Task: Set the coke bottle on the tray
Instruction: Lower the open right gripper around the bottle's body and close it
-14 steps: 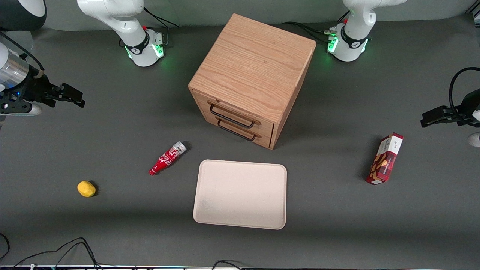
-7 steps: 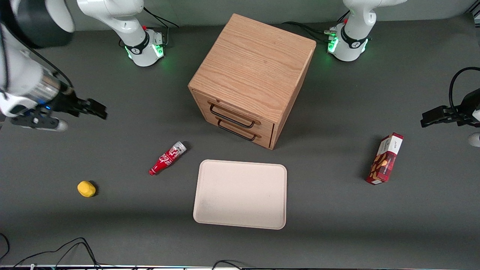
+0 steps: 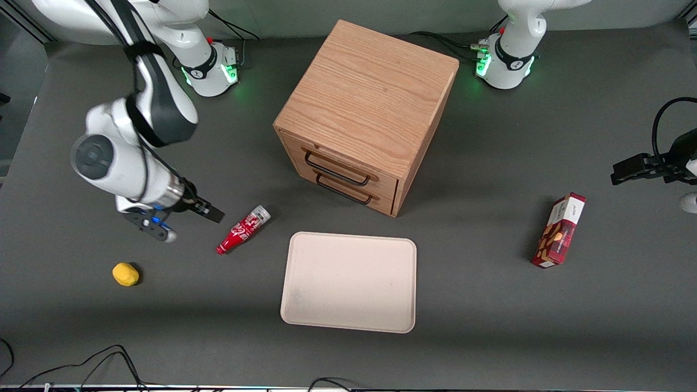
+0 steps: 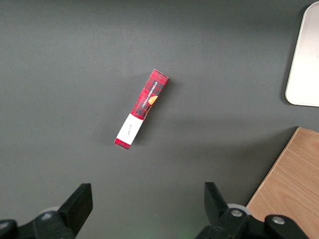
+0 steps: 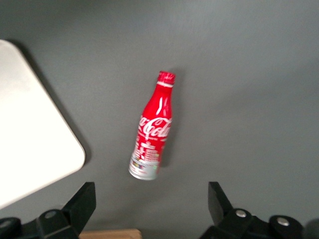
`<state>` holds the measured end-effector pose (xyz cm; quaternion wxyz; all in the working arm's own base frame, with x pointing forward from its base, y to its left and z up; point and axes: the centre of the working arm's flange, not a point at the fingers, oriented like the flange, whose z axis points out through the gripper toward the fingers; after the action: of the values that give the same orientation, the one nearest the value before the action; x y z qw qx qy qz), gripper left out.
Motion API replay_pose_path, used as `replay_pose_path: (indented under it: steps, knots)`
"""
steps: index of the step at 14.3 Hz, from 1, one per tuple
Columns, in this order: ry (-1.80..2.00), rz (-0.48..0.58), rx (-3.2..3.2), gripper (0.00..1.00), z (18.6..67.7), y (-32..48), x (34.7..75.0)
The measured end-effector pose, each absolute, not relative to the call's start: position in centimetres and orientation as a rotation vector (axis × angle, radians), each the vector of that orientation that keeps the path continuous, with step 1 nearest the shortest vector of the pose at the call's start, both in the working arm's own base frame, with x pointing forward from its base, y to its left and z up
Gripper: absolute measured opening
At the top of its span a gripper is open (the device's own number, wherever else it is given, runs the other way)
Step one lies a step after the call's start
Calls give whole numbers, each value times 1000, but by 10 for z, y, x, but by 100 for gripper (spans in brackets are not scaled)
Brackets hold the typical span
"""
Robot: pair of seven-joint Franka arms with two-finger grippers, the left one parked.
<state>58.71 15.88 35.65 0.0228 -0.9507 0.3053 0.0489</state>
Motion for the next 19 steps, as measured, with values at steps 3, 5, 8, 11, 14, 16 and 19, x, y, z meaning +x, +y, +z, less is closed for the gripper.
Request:
replay_pose_path:
  steps: [3, 5, 8, 11, 14, 16, 19]
  knots:
    - [1085, 174, -2877, 100, 300, 175, 586]
    - [1147, 197, -2852, 100, 271, 175, 586]
    - [1200, 206, -2833, 100, 236, 174, 585]
    - [1222, 205, -2820, 100, 212, 173, 583]
    - [1238, 202, -2810, 100, 195, 168, 583]
    - [1243, 209, -2808, 100, 189, 167, 583]
    - [1236, 197, -2812, 91, 184, 167, 582]
